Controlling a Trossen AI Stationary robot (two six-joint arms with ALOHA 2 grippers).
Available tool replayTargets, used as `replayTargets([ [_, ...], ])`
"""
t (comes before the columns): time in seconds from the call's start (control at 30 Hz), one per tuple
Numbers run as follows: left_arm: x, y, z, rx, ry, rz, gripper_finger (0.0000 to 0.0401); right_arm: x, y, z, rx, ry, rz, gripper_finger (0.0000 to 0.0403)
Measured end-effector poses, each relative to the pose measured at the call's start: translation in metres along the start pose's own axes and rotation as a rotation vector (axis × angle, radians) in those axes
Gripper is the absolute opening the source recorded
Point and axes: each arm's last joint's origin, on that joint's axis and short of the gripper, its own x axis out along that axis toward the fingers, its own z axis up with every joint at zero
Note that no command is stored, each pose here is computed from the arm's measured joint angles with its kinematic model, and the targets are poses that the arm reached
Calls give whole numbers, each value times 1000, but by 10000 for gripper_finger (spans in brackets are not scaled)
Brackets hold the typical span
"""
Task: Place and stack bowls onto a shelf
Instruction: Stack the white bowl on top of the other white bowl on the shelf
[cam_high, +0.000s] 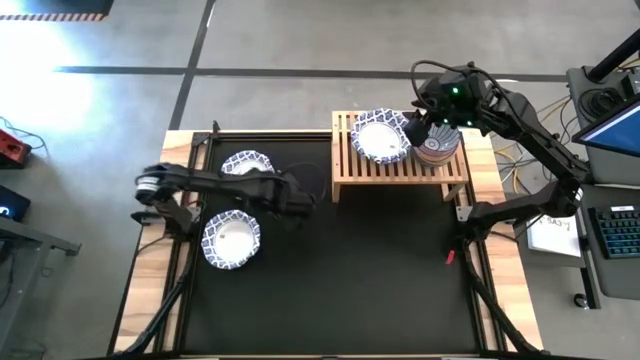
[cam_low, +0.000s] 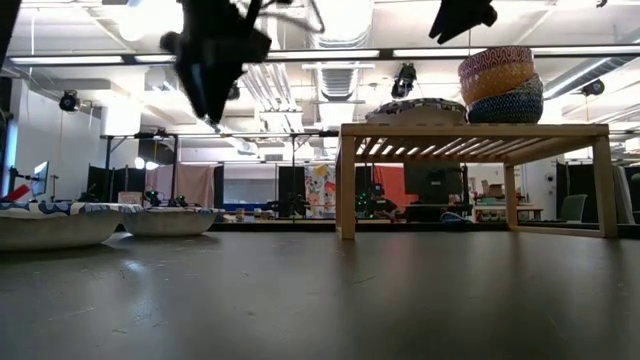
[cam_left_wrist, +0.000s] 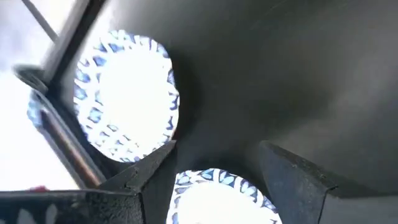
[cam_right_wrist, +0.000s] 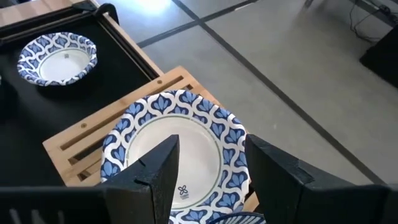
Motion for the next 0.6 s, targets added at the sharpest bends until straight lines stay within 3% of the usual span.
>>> replayTargets([
  [0.1,21,13,-6,-80,-6,-90,202,2,0,1,-7,2,0,173],
  [0.23,51,30,-16,-167,-21,-126,198,7,1,1,-9,14,1,173],
  [0.6,116,51,-26,-301,-19,-112,197,14,2,1,-12,40,9,173],
])
